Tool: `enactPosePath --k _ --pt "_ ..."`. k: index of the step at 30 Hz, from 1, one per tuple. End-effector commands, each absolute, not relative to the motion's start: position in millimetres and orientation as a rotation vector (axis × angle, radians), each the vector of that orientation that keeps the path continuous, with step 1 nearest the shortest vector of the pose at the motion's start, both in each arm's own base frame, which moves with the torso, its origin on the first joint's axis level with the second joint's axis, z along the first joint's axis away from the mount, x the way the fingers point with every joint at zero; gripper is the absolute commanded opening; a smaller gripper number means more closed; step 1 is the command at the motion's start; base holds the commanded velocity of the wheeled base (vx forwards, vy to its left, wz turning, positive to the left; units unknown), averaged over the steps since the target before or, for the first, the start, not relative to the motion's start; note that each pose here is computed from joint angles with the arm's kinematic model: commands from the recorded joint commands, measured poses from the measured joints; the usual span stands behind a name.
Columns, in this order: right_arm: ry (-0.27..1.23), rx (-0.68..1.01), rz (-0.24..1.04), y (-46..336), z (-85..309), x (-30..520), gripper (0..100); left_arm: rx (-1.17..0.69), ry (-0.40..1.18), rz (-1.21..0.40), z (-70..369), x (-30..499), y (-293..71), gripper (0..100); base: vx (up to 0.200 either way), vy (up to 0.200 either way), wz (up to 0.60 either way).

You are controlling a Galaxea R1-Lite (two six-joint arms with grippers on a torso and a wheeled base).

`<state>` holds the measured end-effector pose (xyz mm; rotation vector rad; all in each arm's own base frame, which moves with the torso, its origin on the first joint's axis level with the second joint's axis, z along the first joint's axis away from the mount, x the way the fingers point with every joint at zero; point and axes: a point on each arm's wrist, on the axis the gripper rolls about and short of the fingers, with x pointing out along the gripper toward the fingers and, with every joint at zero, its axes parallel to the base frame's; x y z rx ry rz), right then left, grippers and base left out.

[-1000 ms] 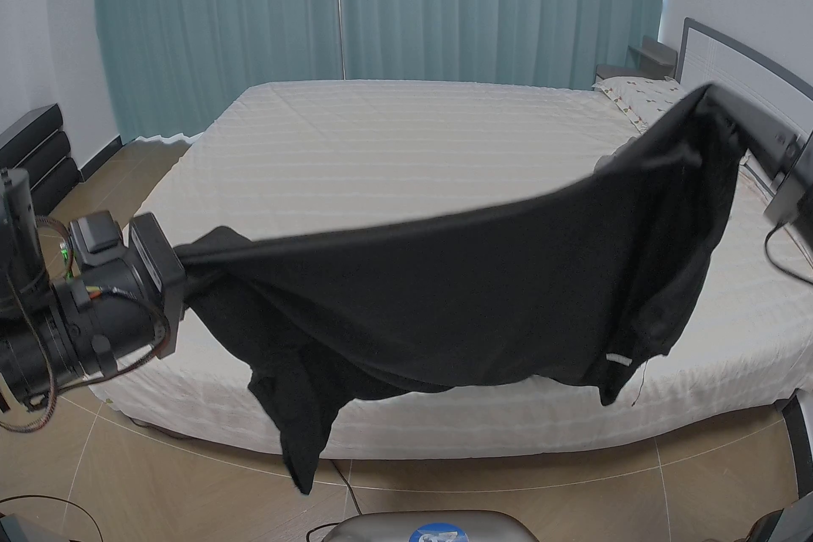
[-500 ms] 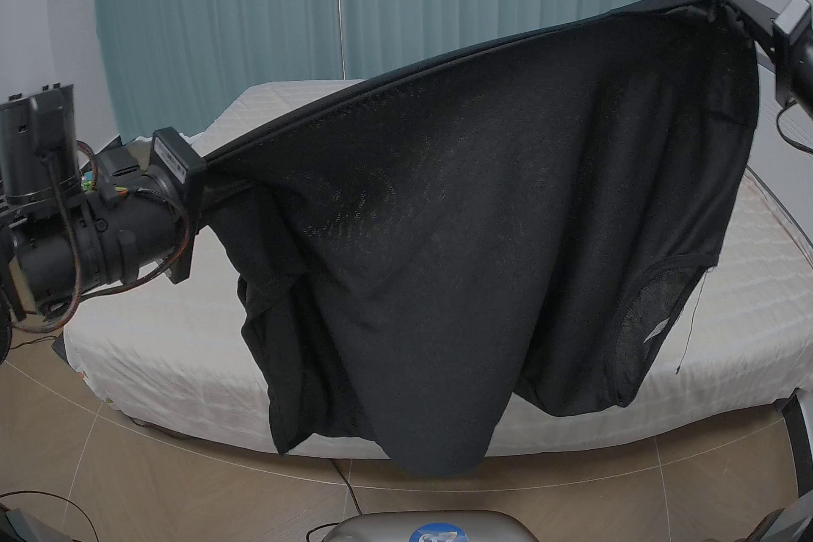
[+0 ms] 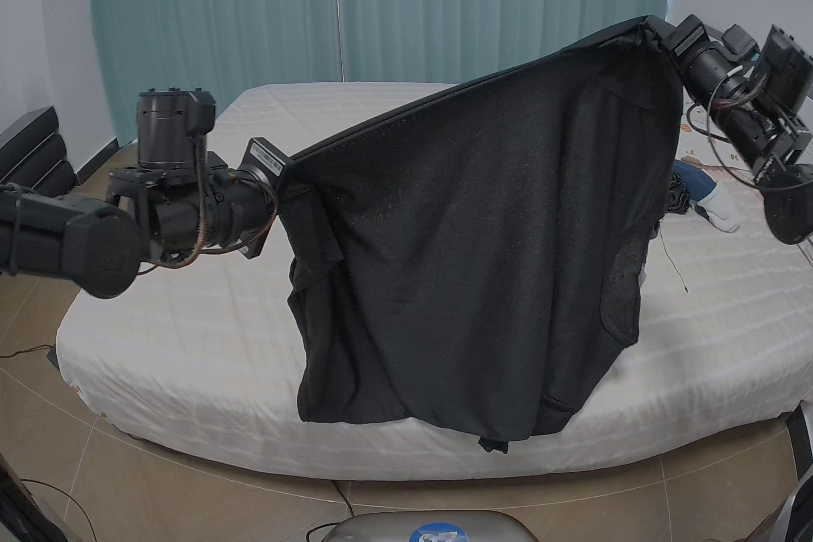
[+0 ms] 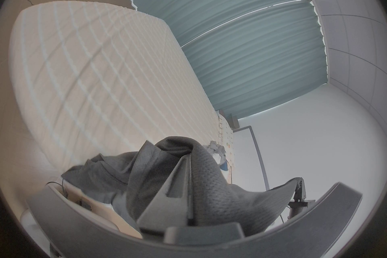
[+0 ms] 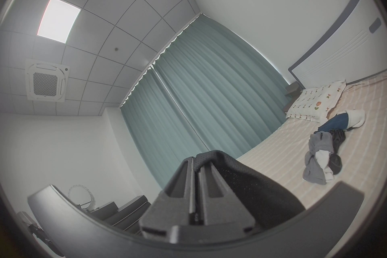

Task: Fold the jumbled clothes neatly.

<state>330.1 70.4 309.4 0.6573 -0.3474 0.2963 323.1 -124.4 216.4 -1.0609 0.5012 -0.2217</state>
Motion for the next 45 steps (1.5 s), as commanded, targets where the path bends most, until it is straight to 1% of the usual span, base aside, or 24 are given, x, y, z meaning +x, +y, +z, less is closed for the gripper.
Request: enactPosePath --k 1,2,3,4,6,7,8,9,10,14,18,22,28,29,30,31,35,40,41,43,45 --pt "-0.272 0.642 0.272 81.8 249.5 381.9 0 -1.052 0.562 -0.150 172.5 375.9 -133.7 0 0.200 0.000 0.00" --pt "-0.271 0.642 0.271 82.1 248.0 382.9 0 -1.052 0.562 -0.150 172.1 376.7 -134.0 0 0.200 0.000 0.00" --pt "-0.254 0.640 0.264 84.6 233.4 392.1 0 -1.050 0.576 -0.136 161.7 385.7 -136.4 0 0.200 0.000 0.00" --pt "-0.249 0.639 0.263 84.8 231.5 393.2 0 -1.052 0.578 -0.136 160.8 386.3 -136.7 0 0.200 0.000 0.00" --pt "-0.210 0.638 0.240 89.5 205.3 407.1 0 -1.098 0.602 -0.105 144.4 400.2 -140.8 0 0.200 0.000 0.00" --pt "-0.208 0.638 0.237 89.8 202.6 408.5 0 -1.104 0.605 -0.103 143.1 401.3 -141.9 0 0.200 0.000 0.00" --pt "-0.190 0.637 0.220 91.1 186.8 415.8 0 -1.130 0.621 -0.084 133.0 407.8 -144.8 0 0.200 0.000 0.00" --pt "-0.189 0.635 0.220 91.3 185.6 416.3 0 -1.131 0.622 -0.081 132.1 408.4 -145.0 0 0.200 0.000 0.00" --pt "-0.166 0.632 0.211 92.6 169.5 422.6 0 -1.130 0.642 -0.064 120.1 413.1 -146.6 0 0.200 0.000 0.00" --pt "-0.087 0.624 0.184 96.9 130.5 436.0 0 -1.126 0.661 -0.034 101.5 422.8 -149.1 0 0.200 0.000 0.00" --pt "-0.004 0.613 0.163 103.8 89.3 445.0 0 -1.128 0.666 -0.015 92.7 428.3 -145.8 0 0.000 0.000 0.00" --pt "0.035 0.603 0.128 107.9 64.9 449.8 0 -1.123 0.676 -0.005 81.9 433.7 -146.9 0 0.000 0.000 0.00" --pt "0.065 0.600 0.107 110.7 42.4 456.2 0 -1.121 0.685 0.018 61.0 444.8 -147.4 0 0.000 0.000 0.00" --pt "0.073 0.603 0.104 110.9 38.1 457.0 100 -1.122 0.687 0.025 57.5 446.2 -147.9 0 0.000 0.000 0.00" --pt "0.082 0.601 0.102 110.9 33.7 457.4 100 -1.122 0.691 0.032 53.7 447.3 -147.4 0 0.000 0.000 0.00" --pt "0.089 0.600 0.099 111.0 30.1 457.6 100 -1.125 0.690 0.036 51.7 448.3 -146.9 100 0.000 0.000 0.00" --pt "0.142 0.587 0.079 109.2 8.9 459.2 100 -1.123 0.695 0.054 42.9 452.9 -143.8 100 0.000 0.000 0.00" --pt "0.214 0.572 0.032 99.5 -3.3 459.1 100 -1.111 0.690 0.091 34.9 455.4 -138.0 100 0.000 0.000 0.00" --pt "0.304 0.549 -0.032 89.5 -12.8 458.8 100 -1.098 0.691 0.111 28.9 458.3 -137.0 100 0.000 0.000 0.00" --pt "0.351 0.546 -0.079 81.3 -17.7 459.3 100 -1.094 0.694 0.131 28.3 460.7 -134.4 100 0.000 0.000 0.00" --pt "0.357 0.549 -0.092 74.0 -19.1 458.1 100 -1.093 0.706 0.151 30.5 462.3 -131.1 100 0.000 0.000 0.00"
